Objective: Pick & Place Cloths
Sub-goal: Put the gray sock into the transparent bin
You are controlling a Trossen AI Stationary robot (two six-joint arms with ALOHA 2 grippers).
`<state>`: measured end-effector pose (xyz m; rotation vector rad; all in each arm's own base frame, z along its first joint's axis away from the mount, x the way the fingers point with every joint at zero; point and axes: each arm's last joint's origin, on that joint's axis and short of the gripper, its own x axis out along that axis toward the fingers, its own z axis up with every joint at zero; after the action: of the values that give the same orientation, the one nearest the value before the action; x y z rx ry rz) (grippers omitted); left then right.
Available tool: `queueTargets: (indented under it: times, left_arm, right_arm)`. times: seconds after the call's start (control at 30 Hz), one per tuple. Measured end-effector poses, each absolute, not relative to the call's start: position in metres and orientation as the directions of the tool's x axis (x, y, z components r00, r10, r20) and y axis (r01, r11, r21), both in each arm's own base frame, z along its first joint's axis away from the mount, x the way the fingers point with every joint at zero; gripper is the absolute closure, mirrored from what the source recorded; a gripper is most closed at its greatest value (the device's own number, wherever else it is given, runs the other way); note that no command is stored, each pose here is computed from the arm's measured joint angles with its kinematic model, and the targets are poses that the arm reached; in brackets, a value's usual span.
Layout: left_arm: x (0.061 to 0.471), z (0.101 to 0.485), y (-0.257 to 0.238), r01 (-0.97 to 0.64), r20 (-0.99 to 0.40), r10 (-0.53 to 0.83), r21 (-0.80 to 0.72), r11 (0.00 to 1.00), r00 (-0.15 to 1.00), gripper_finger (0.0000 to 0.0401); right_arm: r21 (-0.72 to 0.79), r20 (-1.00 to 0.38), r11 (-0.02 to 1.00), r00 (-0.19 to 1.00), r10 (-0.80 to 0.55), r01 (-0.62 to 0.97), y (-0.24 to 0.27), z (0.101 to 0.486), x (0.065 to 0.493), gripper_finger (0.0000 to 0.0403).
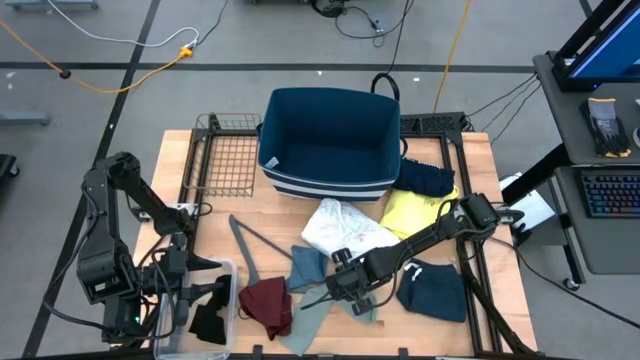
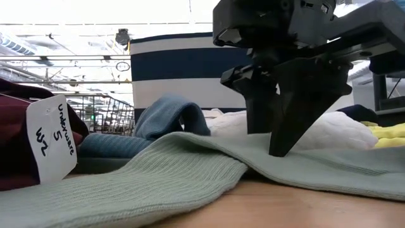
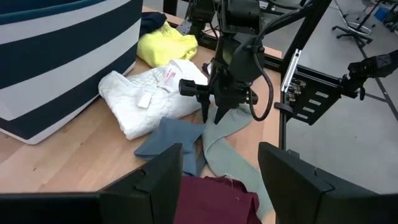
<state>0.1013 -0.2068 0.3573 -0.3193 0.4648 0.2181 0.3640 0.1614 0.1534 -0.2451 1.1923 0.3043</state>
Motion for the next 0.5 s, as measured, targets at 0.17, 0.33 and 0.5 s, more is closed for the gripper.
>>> queueTargets:
  times: [0.17,0.33,0.5]
  left_arm:
    - [0.101,0.357,-0.207,-0.277,-0.471,0.133,-0.251,0.927,0.872,0.0187]
    - [0.101,0.357,-0.207,-0.277,-0.472,0.132,-0.252,0.927,0.872,0.0187]
    - [0.101,0.357,-0.207,-0.277,-0.472,0.132,-0.252,0.927,0.872,0.0187]
  right_arm:
    - [0.000,-0.937,0.944,0.331,0.116,-0.330,0.162,0.153,0.364,0.0327]
    - [0.046,-0.934,0.956,0.328,0.144,-0.290,0.161,0.161,0.361,0.0389]
    - [0.081,-0.903,0.963,0.390,0.179,-0.256,0.159,0.189,0.356,0.0392]
